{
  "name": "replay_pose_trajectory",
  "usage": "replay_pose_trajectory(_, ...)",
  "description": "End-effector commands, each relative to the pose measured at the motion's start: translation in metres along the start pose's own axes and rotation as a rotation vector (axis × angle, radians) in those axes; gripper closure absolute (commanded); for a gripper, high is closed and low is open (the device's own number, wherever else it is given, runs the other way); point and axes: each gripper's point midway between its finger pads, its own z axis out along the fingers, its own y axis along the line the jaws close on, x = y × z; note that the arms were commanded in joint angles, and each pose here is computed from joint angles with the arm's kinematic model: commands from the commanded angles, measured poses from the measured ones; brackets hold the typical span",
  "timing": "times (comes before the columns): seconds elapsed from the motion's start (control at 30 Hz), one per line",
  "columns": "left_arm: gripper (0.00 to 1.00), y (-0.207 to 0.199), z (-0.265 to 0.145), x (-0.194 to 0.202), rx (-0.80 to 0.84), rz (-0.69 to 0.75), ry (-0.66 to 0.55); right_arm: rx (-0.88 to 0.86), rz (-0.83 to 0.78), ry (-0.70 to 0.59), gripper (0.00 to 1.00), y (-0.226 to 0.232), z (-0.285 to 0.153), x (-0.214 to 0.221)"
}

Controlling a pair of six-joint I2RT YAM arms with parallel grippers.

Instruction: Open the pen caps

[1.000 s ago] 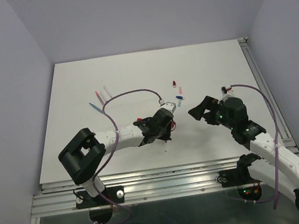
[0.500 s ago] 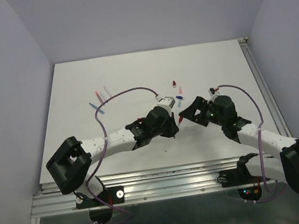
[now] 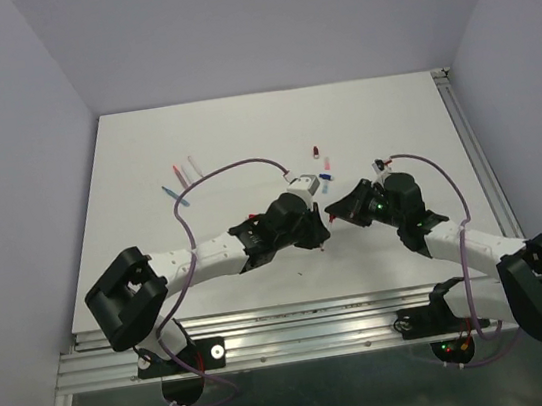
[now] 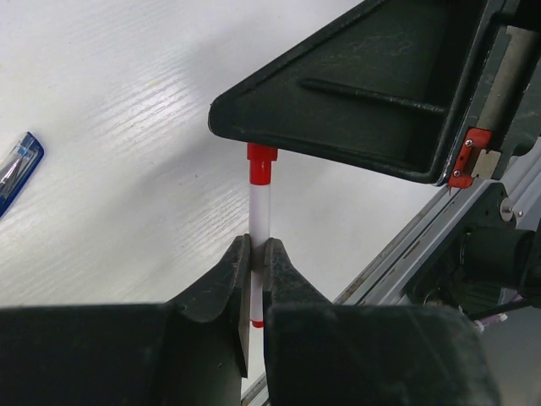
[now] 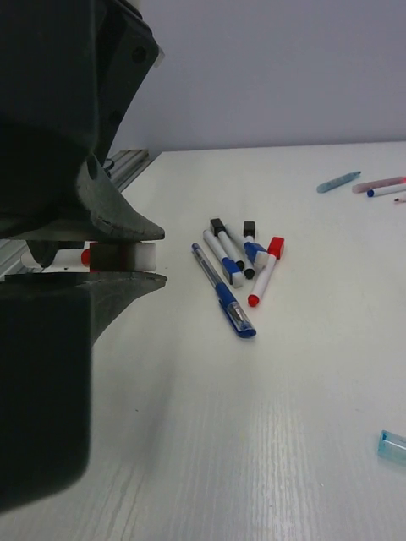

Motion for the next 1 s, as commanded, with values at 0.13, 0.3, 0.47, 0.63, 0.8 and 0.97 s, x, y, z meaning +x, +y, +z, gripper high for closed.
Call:
replay_pose_trajectory(0.13,0.69,-0.013,0.009,-0.012,0.031,0.010,-0.026,-0.131,-0.006,0.044,0.99,0.028,-0.004,0.009)
replay_pose_trajectory(0.3,0.56,-0.012,0.015,-0.014,0.017,0.031,-0.023,-0.143,0.002,0.053,0.99,0.033,-0.010,0.012)
replay_pose_trajectory(0.47,1.00,-0.009,0.020,-0.007,0.011,0.045,0.005,-0.140,0.002,0.016,0.99,0.037,-0.015,0.005)
replay_pose_trajectory(0.63,1.00,0.000,0.001,0.009,0.007,0.034,0.019,0.027,-0.037,-0.146,0.99,0.022,-0.009,-0.033)
replay_pose_trajectory(0.8,1.00,-0.006,-0.037,0.045,0.041,0.009,0.047,0.379,-0.112,-0.435,0.99,-0.020,-0.003,-0.108)
replay_pose_trajectory(0.97,1.00,-0.028,-0.074,0.089,0.124,-0.097,0.093,0.591,-0.125,-0.607,0.99,-0.035,0.014,-0.176)
